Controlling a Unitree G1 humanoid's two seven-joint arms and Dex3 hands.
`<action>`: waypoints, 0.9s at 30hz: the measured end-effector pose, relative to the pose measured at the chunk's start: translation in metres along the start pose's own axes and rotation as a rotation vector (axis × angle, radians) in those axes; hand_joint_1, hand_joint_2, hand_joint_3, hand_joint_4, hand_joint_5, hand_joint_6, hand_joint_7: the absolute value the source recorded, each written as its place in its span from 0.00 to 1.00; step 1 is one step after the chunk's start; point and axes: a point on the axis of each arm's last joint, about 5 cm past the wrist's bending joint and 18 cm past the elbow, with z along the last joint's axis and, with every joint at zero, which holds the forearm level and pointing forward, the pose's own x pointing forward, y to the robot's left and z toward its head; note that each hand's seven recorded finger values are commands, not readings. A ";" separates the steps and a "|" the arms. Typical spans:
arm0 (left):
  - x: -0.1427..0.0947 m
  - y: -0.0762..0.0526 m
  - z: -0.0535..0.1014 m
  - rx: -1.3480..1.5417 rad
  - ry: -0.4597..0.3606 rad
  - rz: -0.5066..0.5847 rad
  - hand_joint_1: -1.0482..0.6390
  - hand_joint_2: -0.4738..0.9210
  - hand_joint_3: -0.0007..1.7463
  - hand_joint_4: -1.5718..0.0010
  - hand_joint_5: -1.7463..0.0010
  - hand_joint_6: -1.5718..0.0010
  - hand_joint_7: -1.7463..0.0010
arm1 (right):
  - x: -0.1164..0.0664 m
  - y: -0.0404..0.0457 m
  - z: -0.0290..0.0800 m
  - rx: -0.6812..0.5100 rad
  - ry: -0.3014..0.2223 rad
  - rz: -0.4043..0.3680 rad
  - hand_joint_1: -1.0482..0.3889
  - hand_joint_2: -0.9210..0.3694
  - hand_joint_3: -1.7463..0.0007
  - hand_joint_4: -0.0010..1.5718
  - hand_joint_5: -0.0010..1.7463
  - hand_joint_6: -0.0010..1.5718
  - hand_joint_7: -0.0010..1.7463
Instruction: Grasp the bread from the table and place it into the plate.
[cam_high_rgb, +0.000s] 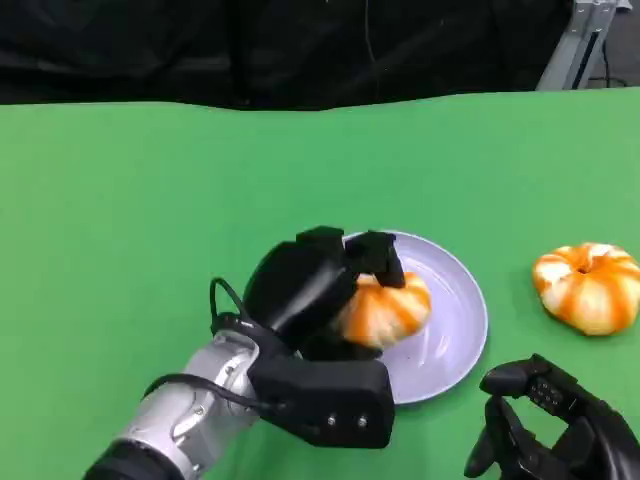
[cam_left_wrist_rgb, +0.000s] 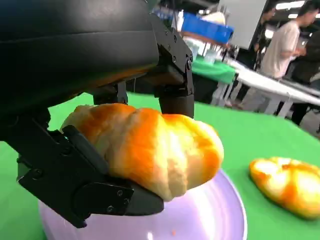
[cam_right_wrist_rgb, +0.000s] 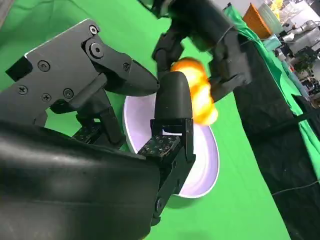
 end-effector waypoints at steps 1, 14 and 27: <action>-0.001 -0.002 -0.001 -0.003 0.003 -0.008 0.61 0.93 0.23 0.59 0.00 0.59 0.06 | 0.000 0.0000 0.000 0.000 -0.001 0.001 0.61 0.31 0.36 0.59 0.90 0.52 0.79; -0.006 0.007 -0.011 0.135 0.104 -0.335 0.06 1.00 0.35 1.00 1.00 0.91 1.00 | -0.001 -0.0016 0.000 0.004 -0.004 0.004 0.61 0.31 0.38 0.59 0.90 0.53 0.80; -0.022 0.017 -0.015 -0.182 0.158 -0.298 0.18 1.00 0.27 0.99 1.00 0.87 0.98 | -0.002 -0.0012 0.001 0.001 -0.001 0.003 0.62 0.30 0.38 0.60 0.90 0.53 0.80</action>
